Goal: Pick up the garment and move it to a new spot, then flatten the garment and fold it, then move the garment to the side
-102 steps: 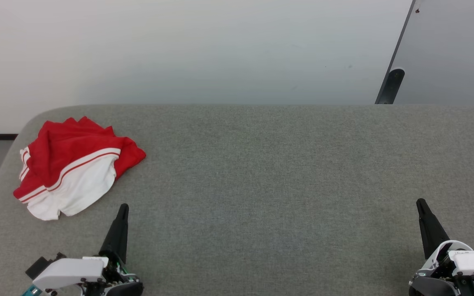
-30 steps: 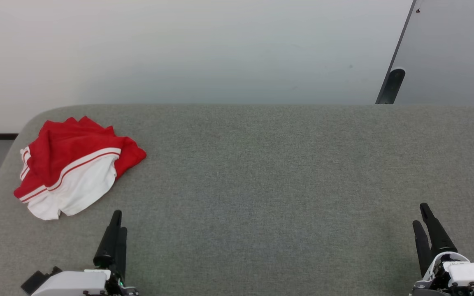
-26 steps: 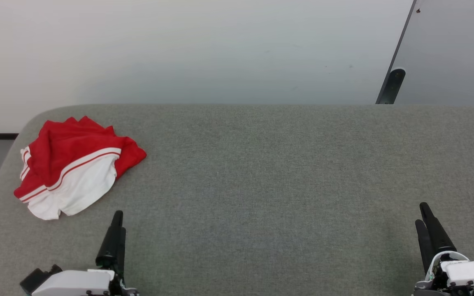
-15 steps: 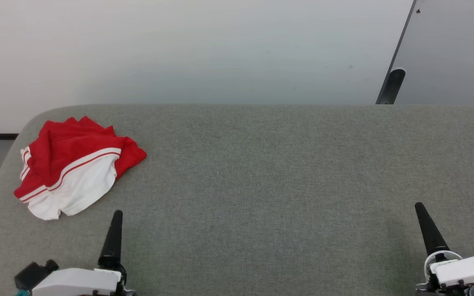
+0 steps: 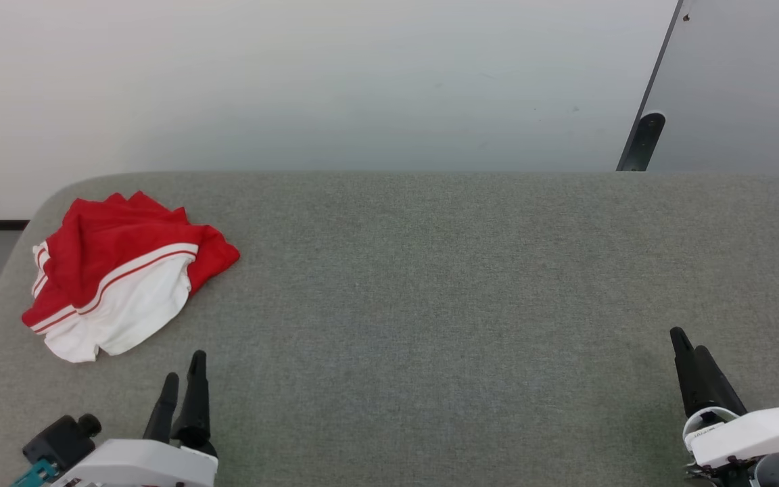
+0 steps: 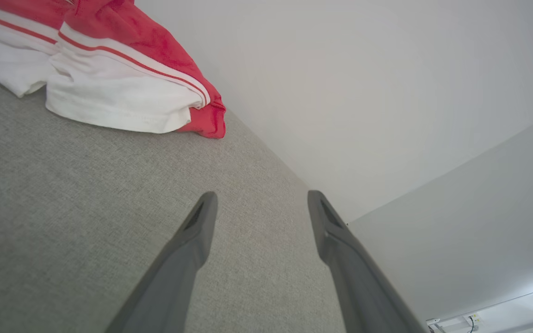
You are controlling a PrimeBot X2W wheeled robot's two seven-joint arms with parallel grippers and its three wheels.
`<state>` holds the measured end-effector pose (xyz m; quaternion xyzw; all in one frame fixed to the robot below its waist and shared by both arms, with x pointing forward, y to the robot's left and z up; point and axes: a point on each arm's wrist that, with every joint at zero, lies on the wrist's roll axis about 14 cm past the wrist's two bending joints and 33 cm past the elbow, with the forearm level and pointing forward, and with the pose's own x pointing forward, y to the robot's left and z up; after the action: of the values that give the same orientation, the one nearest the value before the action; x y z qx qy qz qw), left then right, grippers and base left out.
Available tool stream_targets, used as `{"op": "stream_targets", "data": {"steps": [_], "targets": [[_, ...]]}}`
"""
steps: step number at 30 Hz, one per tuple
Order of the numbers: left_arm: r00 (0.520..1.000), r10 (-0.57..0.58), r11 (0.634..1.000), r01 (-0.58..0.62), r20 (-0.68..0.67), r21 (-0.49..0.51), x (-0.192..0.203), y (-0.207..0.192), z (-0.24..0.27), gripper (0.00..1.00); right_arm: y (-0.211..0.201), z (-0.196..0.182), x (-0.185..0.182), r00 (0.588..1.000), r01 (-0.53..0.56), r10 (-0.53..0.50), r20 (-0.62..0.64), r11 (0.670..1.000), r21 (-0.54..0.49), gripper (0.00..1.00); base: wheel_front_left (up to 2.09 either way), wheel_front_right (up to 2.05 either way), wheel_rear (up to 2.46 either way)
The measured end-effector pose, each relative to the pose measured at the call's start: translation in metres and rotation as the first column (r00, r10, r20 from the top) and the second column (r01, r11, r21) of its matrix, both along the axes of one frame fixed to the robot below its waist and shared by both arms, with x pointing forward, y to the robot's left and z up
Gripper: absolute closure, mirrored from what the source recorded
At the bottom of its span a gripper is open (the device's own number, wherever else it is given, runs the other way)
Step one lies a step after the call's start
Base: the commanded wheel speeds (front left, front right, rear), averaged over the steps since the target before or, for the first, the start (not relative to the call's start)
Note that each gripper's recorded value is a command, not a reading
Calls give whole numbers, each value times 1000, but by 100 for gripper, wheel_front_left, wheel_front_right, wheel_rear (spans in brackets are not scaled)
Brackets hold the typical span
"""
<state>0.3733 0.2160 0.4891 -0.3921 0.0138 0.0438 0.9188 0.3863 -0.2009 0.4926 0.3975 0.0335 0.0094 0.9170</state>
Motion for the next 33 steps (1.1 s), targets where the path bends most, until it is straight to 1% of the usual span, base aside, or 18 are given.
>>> {"op": "stream_targets", "data": {"steps": [4, 8, 17, 25, 33], "targets": [[1000, -5, 997, 6, -4, 79, 0, 0, 1, 0, -1, 2, 1, 1000, -8, 9, 11, 996, -86, 0, 0, 0, 0], [1000, -12, 988, 11, 6, 152, 0, -1, 4, 0, -1, 2, 1, 1000, -14, 16, 13, 990, -142, 0, 0, 0, 0], [999, -31, 954, 25, 16, 300, -1, -2, 8, 0, -3, 3, 1, 999, -27, 33, 18, 965, -261, 0, 0, 0, 0], [999, -37, 919, 23, 28, 393, -2, -2, 12, 0, -6, 4, 1, 999, -30, 41, 23, 935, -354, 0, 0, 0, 0], [998, -52, 882, 27, 40, 471, -2, -5, 15, 0, -10, 7, 2, 998, -13, 34, 43, 910, -414, 0, 0, 0, 0]]}}
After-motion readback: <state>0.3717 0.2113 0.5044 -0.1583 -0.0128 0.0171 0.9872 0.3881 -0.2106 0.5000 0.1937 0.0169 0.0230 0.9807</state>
